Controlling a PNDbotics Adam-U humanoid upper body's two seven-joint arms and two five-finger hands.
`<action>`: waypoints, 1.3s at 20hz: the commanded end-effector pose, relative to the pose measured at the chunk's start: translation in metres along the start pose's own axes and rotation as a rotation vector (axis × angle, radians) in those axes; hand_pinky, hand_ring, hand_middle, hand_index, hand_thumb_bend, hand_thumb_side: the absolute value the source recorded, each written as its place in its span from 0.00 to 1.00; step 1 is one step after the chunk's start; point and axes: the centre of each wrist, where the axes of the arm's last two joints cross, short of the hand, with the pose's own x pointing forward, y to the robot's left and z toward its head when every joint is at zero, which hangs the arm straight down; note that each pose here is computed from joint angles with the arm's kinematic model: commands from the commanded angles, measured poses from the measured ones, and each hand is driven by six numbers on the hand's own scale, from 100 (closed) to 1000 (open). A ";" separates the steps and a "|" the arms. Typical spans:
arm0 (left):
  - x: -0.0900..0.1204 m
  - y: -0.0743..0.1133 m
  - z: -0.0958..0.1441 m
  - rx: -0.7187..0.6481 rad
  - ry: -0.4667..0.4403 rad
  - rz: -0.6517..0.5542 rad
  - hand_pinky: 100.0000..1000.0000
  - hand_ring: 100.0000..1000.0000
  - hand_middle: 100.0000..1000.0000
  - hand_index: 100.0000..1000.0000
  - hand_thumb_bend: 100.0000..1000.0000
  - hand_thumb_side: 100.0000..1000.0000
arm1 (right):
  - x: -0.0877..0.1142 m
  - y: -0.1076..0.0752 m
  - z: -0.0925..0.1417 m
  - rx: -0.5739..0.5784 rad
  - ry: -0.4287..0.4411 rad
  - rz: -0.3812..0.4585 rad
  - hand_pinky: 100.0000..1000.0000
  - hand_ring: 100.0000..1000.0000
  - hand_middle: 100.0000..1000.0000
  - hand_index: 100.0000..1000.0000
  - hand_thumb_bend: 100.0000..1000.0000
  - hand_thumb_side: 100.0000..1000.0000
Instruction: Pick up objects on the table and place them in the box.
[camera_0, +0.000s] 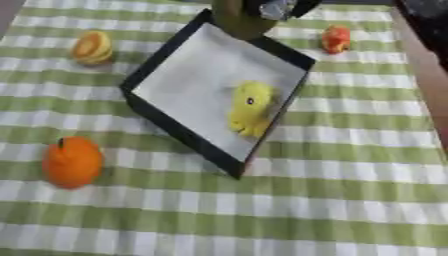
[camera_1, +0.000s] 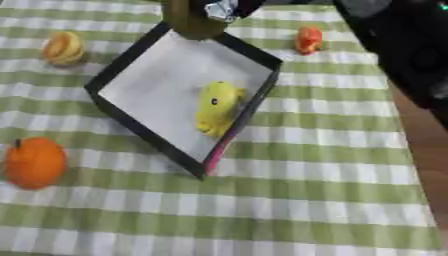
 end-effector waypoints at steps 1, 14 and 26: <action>0.014 0.002 -0.008 0.020 -0.063 -0.012 0.80 0.83 0.79 0.80 0.00 0.64 | -0.008 0.003 -0.007 0.007 0.024 0.020 0.81 0.66 0.49 0.67 0.00 0.42; 0.023 0.005 -0.011 -0.075 -0.091 -0.057 0.80 0.83 0.79 0.79 0.00 0.63 | -0.018 0.084 -0.041 0.103 0.062 -0.007 0.84 0.70 0.53 0.71 0.00 0.47; 0.025 0.004 -0.011 -0.092 -0.091 -0.056 0.80 0.83 0.79 0.80 0.00 0.63 | -0.028 0.074 -0.029 0.251 0.024 0.121 1.00 0.93 0.87 1.00 0.39 0.72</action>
